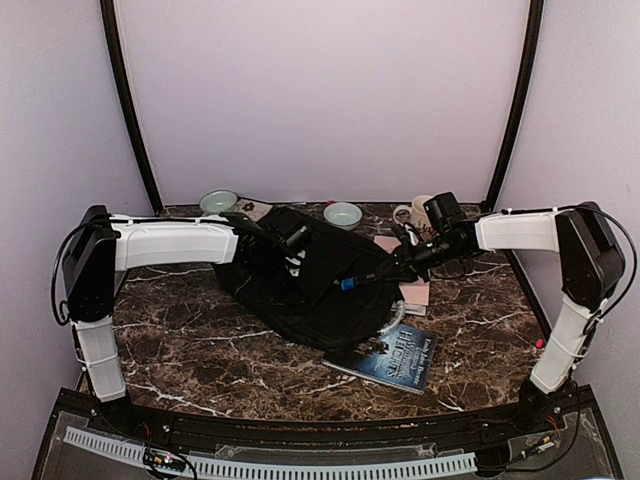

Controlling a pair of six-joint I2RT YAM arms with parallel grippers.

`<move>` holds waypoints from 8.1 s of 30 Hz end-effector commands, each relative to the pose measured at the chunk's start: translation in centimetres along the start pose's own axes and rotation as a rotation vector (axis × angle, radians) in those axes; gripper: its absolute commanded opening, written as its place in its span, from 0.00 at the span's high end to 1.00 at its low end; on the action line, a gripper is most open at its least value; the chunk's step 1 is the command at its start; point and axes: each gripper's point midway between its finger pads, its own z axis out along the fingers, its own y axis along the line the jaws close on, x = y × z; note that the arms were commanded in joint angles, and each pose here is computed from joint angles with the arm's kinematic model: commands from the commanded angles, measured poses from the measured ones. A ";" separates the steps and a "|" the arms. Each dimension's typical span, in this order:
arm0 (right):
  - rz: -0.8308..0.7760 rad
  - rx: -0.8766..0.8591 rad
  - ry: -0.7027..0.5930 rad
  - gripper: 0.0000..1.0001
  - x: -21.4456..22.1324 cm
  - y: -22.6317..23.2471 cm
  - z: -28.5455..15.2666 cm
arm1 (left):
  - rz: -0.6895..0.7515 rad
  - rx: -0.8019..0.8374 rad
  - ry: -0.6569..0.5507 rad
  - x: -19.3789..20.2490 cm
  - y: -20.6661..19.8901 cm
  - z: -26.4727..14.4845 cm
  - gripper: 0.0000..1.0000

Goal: Pack the student bag
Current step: Pick up the lower front pocket of the student bag, then place the pen in the lower front pocket of the bag, then adjust the pen in the lower front pocket of the bag, then grab the lower front pocket of the student bag.

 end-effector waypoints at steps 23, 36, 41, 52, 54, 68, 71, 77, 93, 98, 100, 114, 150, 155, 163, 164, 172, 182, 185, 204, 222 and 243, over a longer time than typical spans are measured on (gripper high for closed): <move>0.105 0.052 -0.028 1.00 -2.8 -0.8 0.4 | 0.047 0.011 -0.054 -1.5 -1.2 -1.6 1.00; 0.143 0.001 -0.101 1.00 -6.7 0.5 1.1 | 0.095 0.059 -0.066 0.7 -2.5 -3.2 1.00; 0.133 -0.061 -0.119 1.00 -6.8 1.3 1.5 | 0.098 0.069 -0.072 1.2 -3.3 -3.2 1.00; -0.128 -0.179 -0.278 1.00 -5.9 8.2 5.1 | 0.112 0.145 -0.137 0.6 -5.4 -4.3 1.00; -0.147 -0.208 -0.276 0.97 -5.6 8.6 5.5 | 0.112 0.153 -0.150 0.4 -5.6 -4.6 1.00; -0.350 0.011 -0.095 0.59 -0.4 5.6 3.4 | 0.039 0.103 -0.179 1.0 -3.5 -5.3 1.00; -0.401 0.073 -0.076 0.58 0.6 4.9 2.3 | 0.031 0.095 -0.168 1.6 -3.0 -5.1 1.00; -0.520 0.182 -0.065 0.57 2.0 4.0 0.1 | 0.025 0.092 -0.143 2.1 -2.8 -4.8 1.00; -0.756 0.158 -0.158 0.57 4.6 6.0 -0.6 | -0.063 -0.079 0.031 4.4 -0.1 -1.4 1.00; -0.798 0.160 -0.143 0.57 5.4 6.7 0.5 | -0.070 -0.092 0.016 4.3 0.2 -1.9 0.86; -0.812 0.163 -0.140 0.57 5.7 6.9 0.7 | -0.070 -0.092 -0.001 4.0 0.2 -2.3 0.80; -0.984 0.153 -0.104 0.52 10.2 12.1 3.7 | -0.053 -0.053 -0.105 2.2 2.8 -8.6 0.42; -0.682 0.600 -0.053 0.93 0.3 4.3 8.9 | -0.196 -0.050 -0.121 6.9 7.6 -12.0 0.41; -0.683 0.582 -0.062 0.93 -0.5 4.7 9.9 | -0.187 -0.066 -0.116 6.4 7.4 -12.1 0.42; -0.674 0.568 -0.103 0.92 -0.9 4.8 7.9 | -0.173 -0.063 -0.118 5.6 6.9 -12.1 0.42; -0.675 0.565 -0.103 0.92 -0.8 4.8 7.5 | -0.167 -0.064 -0.118 5.5 6.8 -12.1 0.42; -0.678 0.403 -0.065 0.83 2.2 7.1 6.7 | -0.156 -0.087 -0.113 4.8 6.7 -11.4 0.42; -0.913 0.348 0.061 0.57 7.9 10.8 9.0 | -0.282 -0.186 -0.074 6.5 10.0 -10.1 0.27; -0.949 0.334 0.073 0.53 9.1 11.7 9.9 | -0.293 -0.190 -0.066 6.9 10.3 -9.9 0.25; -1.035 0.434 0.071 0.50 11.2 12.4 14.6 | -0.327 -0.182 -0.074 8.1 11.0 -10.8 0.25; -1.041 0.560 0.003 1.00 9.4 11.0 14.7 | -0.358 -0.140 -0.090 8.7 11.0 -11.0 0.25; -0.939 0.439 -0.044 1.00 8.7 12.4 12.8 | -0.263 0.128 -0.103 6.9 6.4 -7.9 0.14</move>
